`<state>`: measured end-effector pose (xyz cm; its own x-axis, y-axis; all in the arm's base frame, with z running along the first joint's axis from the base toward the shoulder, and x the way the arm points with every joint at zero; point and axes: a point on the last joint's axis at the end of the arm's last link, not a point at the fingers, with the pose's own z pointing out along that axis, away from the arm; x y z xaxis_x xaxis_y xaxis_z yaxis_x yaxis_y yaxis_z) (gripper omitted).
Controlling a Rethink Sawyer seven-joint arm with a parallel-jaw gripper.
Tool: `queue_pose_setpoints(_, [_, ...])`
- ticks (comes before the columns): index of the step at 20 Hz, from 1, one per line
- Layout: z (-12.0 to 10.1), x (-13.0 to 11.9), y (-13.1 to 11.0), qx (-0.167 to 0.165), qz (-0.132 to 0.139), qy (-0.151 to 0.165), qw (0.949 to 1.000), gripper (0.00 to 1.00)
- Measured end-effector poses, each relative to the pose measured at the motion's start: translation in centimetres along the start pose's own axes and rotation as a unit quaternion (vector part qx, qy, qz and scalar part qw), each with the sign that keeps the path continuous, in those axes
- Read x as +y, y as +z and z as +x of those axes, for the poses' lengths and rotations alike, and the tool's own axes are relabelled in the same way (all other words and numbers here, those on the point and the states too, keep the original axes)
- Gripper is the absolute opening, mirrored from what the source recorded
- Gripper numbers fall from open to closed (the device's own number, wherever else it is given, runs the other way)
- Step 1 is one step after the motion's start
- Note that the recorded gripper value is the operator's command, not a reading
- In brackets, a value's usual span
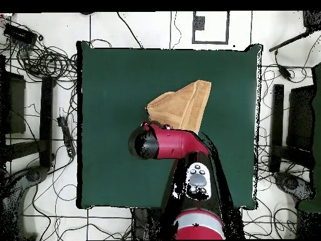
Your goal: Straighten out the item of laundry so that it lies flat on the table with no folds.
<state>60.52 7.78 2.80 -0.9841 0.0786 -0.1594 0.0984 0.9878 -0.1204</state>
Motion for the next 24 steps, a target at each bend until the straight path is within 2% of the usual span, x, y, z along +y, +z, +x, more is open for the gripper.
queue_pose_setpoints(4, [1.3,1.6,1.2,0.007,-0.001,-0.01,0.9999,1.0])
queue_pose_setpoints(10, [1.9,2.1,2.3,0.006,0.008,0.018,0.9998,1.0])
queue_pose_setpoints(11, [1.7,1.8,2.5,0.004,0.01,0.033,0.9994,1.0])
queue_pose_setpoints(19, [1.7,-0.1,3.6,0.015,0.022,0.093,0.9953,1.0])
queue_pose_setpoints(24, [2.1,-0.9,4.0,0.019,0.03,0.097,0.9947,1.0])
